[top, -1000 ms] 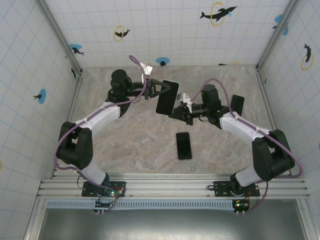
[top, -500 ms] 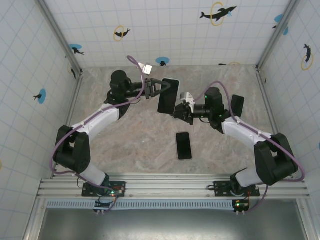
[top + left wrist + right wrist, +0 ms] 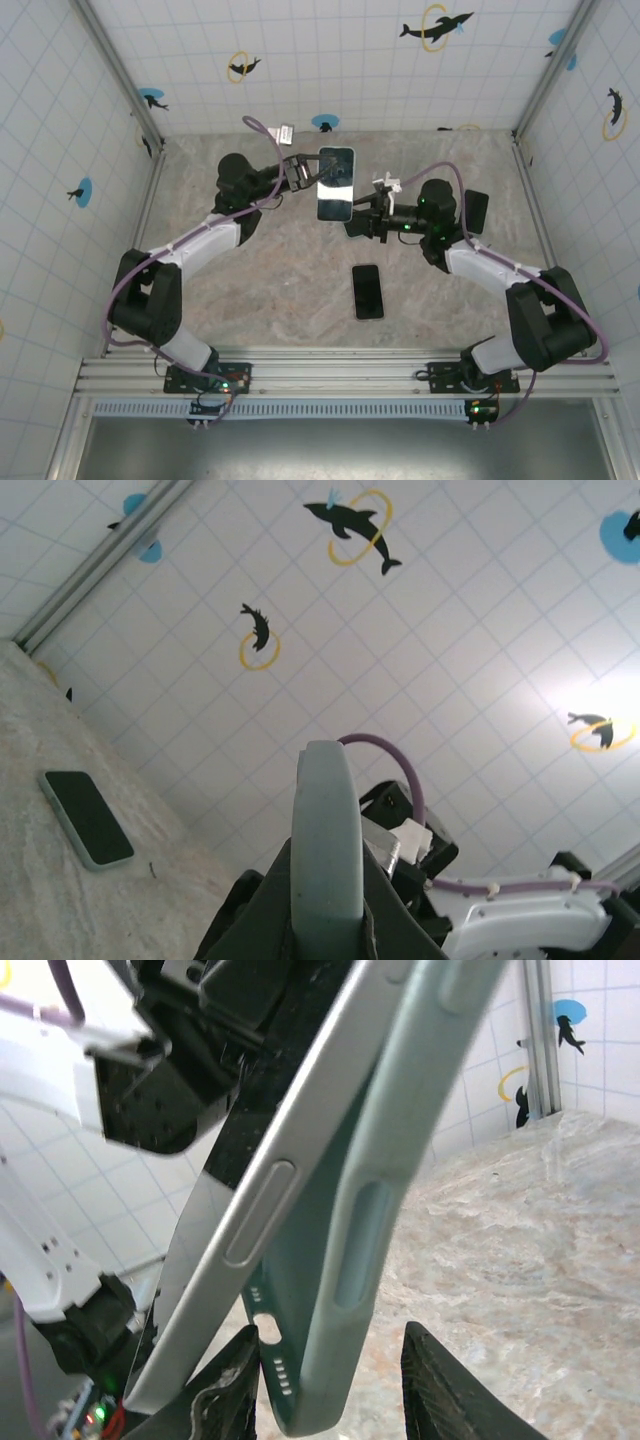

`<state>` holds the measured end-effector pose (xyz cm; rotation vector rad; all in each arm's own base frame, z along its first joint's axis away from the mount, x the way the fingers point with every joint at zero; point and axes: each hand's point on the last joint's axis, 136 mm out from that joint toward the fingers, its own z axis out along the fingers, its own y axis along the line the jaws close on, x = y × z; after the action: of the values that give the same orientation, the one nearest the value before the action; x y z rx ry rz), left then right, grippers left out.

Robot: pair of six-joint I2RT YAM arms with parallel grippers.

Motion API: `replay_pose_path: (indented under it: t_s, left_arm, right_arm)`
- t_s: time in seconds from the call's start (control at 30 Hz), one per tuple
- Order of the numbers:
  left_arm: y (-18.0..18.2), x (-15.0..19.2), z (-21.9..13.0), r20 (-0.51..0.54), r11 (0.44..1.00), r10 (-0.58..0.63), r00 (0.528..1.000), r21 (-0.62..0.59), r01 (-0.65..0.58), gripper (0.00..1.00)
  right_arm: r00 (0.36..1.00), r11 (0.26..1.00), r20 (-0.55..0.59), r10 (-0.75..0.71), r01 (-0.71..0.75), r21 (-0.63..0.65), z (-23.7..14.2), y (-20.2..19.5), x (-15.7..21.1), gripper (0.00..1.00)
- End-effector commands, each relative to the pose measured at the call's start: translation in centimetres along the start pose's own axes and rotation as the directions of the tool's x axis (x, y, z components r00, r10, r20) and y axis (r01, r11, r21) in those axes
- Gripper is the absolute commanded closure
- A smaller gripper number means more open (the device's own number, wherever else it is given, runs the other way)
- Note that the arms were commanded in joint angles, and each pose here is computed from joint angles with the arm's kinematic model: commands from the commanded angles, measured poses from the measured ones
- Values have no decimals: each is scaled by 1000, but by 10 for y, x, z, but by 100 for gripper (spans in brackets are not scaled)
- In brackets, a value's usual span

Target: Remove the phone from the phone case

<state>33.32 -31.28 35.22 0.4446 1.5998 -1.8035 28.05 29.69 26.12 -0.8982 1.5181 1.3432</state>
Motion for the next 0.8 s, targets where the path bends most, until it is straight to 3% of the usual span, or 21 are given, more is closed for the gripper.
replay_pose_path:
  t_s: [0.0,0.13,0.3,0.4,0.5,0.77]
  left_arm:
    - [-1,-18,0,133,999,-33,991,6,33,100]
    - [12,-25,-7,207,995,-54,977,-77,71,100]
    - [24,-22,-14,271,980,-174,947,-47,193,100]
    - [34,-21,-18,302,965,-226,926,-60,255,100]
    - [43,-19,-21,323,954,-248,913,-83,289,100]
    - [64,-10,-27,358,923,-304,883,-117,365,100]
  right_arm:
    - [985,995,139,100,-99,-15,1,10,-32,60]
    - [919,944,234,316,-328,15,1,-2,-42,61]
    - [748,815,375,548,-579,-35,-7,-16,-42,64]
    - [676,763,409,613,-642,-82,-6,-13,-39,64]
    - [660,748,412,628,-659,-84,2,-6,-37,64]
    - [516,641,515,684,-763,-87,-3,-20,-23,72]
